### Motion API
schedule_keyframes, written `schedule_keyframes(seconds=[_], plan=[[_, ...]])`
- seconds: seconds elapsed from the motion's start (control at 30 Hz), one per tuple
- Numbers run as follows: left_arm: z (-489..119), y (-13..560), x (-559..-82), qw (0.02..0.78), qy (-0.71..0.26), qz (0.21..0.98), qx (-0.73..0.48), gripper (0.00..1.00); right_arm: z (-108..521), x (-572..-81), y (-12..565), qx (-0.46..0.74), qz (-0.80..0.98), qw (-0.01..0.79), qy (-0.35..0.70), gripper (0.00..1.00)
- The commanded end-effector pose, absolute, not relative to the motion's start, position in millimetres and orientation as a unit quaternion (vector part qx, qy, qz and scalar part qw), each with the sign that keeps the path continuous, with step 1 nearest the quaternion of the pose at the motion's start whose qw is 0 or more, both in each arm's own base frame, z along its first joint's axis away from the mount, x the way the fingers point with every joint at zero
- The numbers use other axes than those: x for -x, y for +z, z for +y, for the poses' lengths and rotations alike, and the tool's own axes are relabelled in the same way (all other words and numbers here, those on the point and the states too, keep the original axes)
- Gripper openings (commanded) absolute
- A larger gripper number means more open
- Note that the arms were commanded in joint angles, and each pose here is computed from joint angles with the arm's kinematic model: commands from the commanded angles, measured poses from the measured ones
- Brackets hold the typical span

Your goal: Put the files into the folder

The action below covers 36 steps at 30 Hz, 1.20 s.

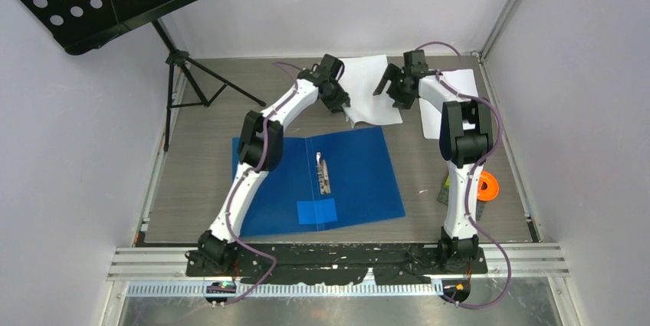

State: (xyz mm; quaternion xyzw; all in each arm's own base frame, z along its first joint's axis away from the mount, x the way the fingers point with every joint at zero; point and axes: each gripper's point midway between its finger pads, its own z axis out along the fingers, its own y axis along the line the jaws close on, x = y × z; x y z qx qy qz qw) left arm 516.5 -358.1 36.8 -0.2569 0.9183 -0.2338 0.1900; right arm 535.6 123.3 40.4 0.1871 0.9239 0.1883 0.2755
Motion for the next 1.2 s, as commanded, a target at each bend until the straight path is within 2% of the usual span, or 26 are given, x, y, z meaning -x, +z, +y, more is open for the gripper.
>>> schedule_keyframes(seconds=[0.0,0.07,0.13,0.37,0.5,0.6,0.87,1.17], plan=[[-351,54,-508,0.185,-0.23,0.922,0.25,0.23,143,-511,16,-0.182,0.935,0.216,0.213,0.87],[-351,58,-509,0.184,-0.236,0.921,0.251,0.14,146,-513,23,-0.175,0.934,0.219,0.223,0.87],[-351,66,-513,0.187,-0.248,0.916,0.252,0.0,148,-517,34,-0.167,0.931,0.228,0.233,0.87],[-344,129,-521,0.194,-0.345,0.886,0.241,0.0,119,-518,94,-0.164,0.911,0.279,0.257,0.88],[-340,174,-513,0.189,-0.41,0.863,0.226,0.0,101,-503,103,-0.176,0.895,0.29,0.289,0.91],[-340,194,-499,0.175,-0.436,0.857,0.213,0.0,113,-490,94,-0.168,0.887,0.273,0.333,0.92],[-340,208,-457,0.138,-0.493,0.833,0.208,0.0,150,-475,109,-0.176,0.828,0.247,0.472,0.92],[-340,187,-411,0.118,-0.488,0.842,0.198,0.0,180,-446,126,-0.184,0.78,0.222,0.556,0.91]])
